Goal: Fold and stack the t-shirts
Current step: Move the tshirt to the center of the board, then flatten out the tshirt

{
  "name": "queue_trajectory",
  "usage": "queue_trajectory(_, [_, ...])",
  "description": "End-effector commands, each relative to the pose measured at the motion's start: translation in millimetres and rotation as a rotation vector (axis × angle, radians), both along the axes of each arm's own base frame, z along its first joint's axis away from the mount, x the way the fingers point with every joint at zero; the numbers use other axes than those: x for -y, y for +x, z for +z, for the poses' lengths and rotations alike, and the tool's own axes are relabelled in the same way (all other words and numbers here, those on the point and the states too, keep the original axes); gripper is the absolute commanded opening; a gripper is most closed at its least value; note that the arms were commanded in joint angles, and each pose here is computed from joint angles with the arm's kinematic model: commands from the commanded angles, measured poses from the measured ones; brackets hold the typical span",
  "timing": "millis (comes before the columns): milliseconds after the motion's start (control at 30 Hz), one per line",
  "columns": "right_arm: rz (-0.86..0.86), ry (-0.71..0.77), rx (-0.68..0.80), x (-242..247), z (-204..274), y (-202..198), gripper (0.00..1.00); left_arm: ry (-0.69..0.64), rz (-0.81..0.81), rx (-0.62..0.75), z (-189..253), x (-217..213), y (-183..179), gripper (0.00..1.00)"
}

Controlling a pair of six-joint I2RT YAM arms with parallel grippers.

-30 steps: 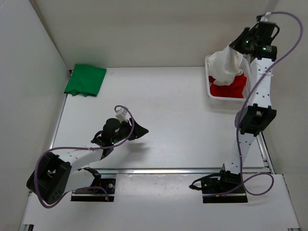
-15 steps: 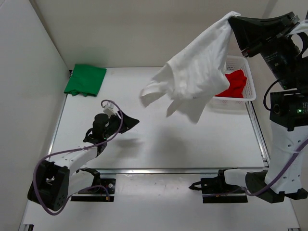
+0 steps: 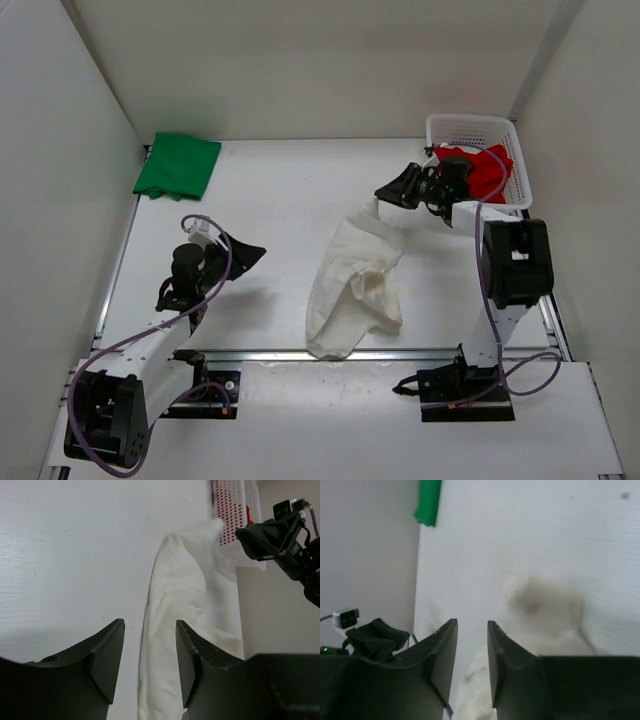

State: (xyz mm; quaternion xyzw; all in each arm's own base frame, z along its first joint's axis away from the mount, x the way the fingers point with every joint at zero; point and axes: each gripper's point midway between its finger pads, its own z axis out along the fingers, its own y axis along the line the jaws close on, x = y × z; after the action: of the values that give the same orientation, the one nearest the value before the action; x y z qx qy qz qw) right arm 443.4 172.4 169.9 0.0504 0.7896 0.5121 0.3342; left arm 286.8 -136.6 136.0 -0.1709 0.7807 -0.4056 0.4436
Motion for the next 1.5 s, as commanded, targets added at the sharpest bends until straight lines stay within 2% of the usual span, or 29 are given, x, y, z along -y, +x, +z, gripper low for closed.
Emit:
queue_trajectory(0, [0.023, -0.018, 0.223, -3, 80, 23, 0.32, 0.069, -0.002, -0.018, -13, -4, -3, 0.56])
queue_trajectory(67, [-0.047, -0.11, 0.258, 6, 90, 31, 0.44, 0.104, 0.025, -0.026, -17, -11, -2, 0.56])
queue_trajectory(100, [-0.097, -0.167, 0.225, 9, 91, 29, 0.46, 0.134, 0.006, -0.037, -21, -8, -5, 0.56])
queue_trajectory(133, [-0.109, -0.221, 0.284, 5, 105, 29, 0.46, 0.15, 0.002, -0.047, -24, -7, -7, 0.56])
queue_trajectory(167, [-0.14, -0.299, 0.233, 4, 98, 17, 0.46, 0.165, -0.004, -0.043, -25, -4, -7, 0.57])
queue_trajectory(200, [-0.178, -0.355, 0.205, 7, 87, 13, 0.42, 0.169, -0.034, -0.046, -27, 4, -11, 0.57])
queue_trajectory(233, [-0.173, -0.396, 0.196, -4, 80, -3, 0.33, 0.169, -0.034, -0.064, -34, 6, -13, 0.57])
queue_trajectory(267, [-0.114, -0.419, 0.189, -25, 64, -28, 0.29, 0.161, -0.055, -0.07, -37, 9, -16, 0.56])
queue_trajectory(300, [-0.105, -0.455, 0.138, -29, 37, -44, 0.21, 0.134, -0.064, -0.072, -36, 13, -17, 0.56])
queue_trajectory(333, [-0.058, -0.457, 0.147, -49, 33, -66, 0.1, 0.13, -0.062, -0.064, -34, 12, -14, 0.56])
queue_trajectory(400, [0.052, -0.486, 0.077, -75, -12, -115, 0.0, 0.12, -0.083, -0.066, -30, 16, -14, 0.56])
queue_trajectory(433, [0.175, -0.533, 0.05, -105, -42, -184, 0.0, 0.117, -0.101, -0.053, -20, 17, -13, 0.57])
queue_trajectory(467, [0.177, -0.534, 0.05, -105, -42, -185, 0.0, 0.117, -0.101, -0.053, -20, 17, -13, 0.57])
queue_trajectory(533, [0.246, -0.54, 0.009, -116, -64, -240, 0.06, 0.101, -0.109, -0.02, -9, 19, -13, 0.57])
queue_trajectory(633, [0.262, -0.476, -0.048, -122, -74, -279, 0.36, 0.081, -0.112, -0.024, -9, 22, -15, 0.57])
queue_trajectory(700, [0.249, -0.415, -0.086, -124, -80, -289, 0.45, 0.07, -0.122, -0.026, -10, 26, -17, 0.57])
queue_trajectory(800, [0.194, -0.303, -0.21, -115, -105, -295, 0.46, 0.062, -0.131, -0.021, -9, 31, -19, 0.57])
queue_trajectory(933, [0.182, -0.188, -0.192, -128, -94, -286, 0.47, 0.056, -0.126, -0.012, -8, 30, -20, 0.57])
queue_trajectory(1000, [0.171, -0.202, -0.214, -136, -99, -283, 0.48, 0.048, -0.128, -0.023, -12, 31, -22, 0.57])
queue_trajectory(1133, [0.223, -0.139, -0.223, -164, -85, -281, 0.47, 0.053, -0.119, -0.018, -13, 27, -20, 0.57])
queue_trajectory(1467, [0.239, -0.136, -0.308, -182, -98, -277, 0.47, 0.049, -0.12, -0.021, -16, 25, -21, 0.57])
